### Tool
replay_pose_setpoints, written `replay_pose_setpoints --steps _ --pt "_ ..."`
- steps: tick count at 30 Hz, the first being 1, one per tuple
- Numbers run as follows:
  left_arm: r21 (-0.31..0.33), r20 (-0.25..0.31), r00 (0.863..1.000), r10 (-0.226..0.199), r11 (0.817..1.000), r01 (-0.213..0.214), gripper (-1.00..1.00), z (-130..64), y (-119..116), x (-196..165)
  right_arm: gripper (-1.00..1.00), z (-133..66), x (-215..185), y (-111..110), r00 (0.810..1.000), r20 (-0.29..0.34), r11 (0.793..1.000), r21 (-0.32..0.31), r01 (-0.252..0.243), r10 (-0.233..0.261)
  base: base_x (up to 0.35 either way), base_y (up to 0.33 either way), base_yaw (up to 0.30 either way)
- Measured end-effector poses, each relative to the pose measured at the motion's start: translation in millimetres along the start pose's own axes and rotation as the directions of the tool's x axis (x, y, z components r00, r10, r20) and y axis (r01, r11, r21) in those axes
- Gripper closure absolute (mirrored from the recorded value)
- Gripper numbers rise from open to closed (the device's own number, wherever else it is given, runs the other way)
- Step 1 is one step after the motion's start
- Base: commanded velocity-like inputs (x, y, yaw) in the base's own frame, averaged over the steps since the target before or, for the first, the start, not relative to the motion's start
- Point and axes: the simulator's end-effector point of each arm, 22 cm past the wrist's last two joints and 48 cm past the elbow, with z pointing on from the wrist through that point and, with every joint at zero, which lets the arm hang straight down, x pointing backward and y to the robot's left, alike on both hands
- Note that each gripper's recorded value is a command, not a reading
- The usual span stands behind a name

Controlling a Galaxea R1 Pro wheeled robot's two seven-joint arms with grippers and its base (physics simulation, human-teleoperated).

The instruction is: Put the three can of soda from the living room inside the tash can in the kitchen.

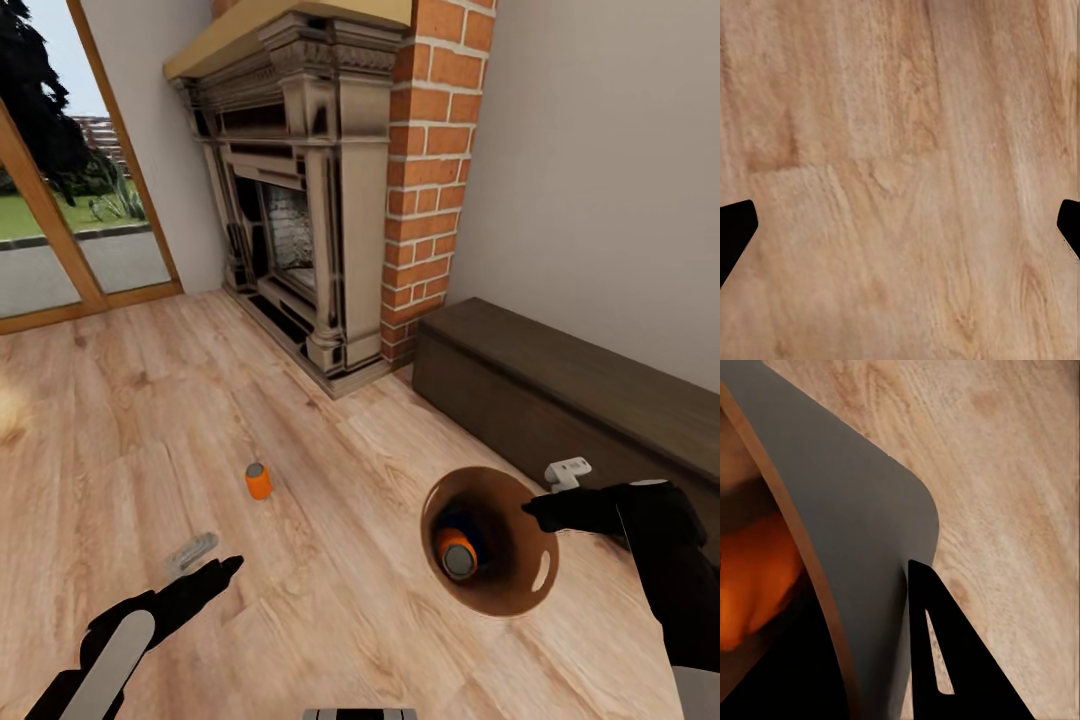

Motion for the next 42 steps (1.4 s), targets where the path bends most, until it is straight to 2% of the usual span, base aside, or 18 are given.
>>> replay_pose_setpoints --steps 5,10,14,23,26,28,31,42 --pt "-0.012 -0.018 1.0 0.012 1.0 -0.012 -1.0 -0.5 2 2 1.0 3.4 3 3 1.0 -0.012 1.0 -0.011 -0.005 0.005 0.347 0.0 -0.005" --pt "-0.038 -0.031 0.999 0.042 0.998 -0.043 -1.0 -3.4 4 -5 1.0 21.6 26 -3 0.996 -0.088 0.999 -0.019 -0.037 0.035 0.347 0.0 -0.001" --pt "-0.058 -0.035 0.996 0.081 0.995 -0.083 -1.0 -6.6 -4 -23 1.0 25.0 27 -6 0.994 -0.099 0.998 -0.029 -0.057 0.053 0.347 0.0 0.0" --pt "-0.063 -0.016 0.994 0.105 0.992 -0.106 -1.0 -7.9 -15 -46 1.0 26.1 28 -7 0.993 -0.104 0.998 -0.03 -0.059 0.056 0.347 0.0 0.0" --pt "-0.095 -0.011 0.994 0.112 0.989 -0.112 -1.0 -8.2 -9 -49 1.0 26.4 28 -7 0.993 -0.104 0.998 -0.03 -0.057 0.054 0.347 0.0 0.0" --pt "-0.147 -0.01 0.993 0.12 0.982 -0.121 -1.0 -7.7 3 -51 1.0 26.2 27 -6 0.993 -0.102 0.998 -0.031 -0.057 0.053 0.347 0.0 0.0" --pt "-0.193 -0.039 0.992 0.116 0.974 -0.121 -1.0 -1.4 20 -42 1.0 25.8 27 -7 0.993 -0.101 0.998 -0.031 -0.058 0.055 0.347 0.0 0.0" --pt "-0.244 -0.082 0.99 0.114 0.961 -0.131 -1.0 12.5 39 -27 1.0 27.2 28 -5 0.993 -0.103 0.998 -0.031 -0.052 0.049 0.347 0.0 0.0"
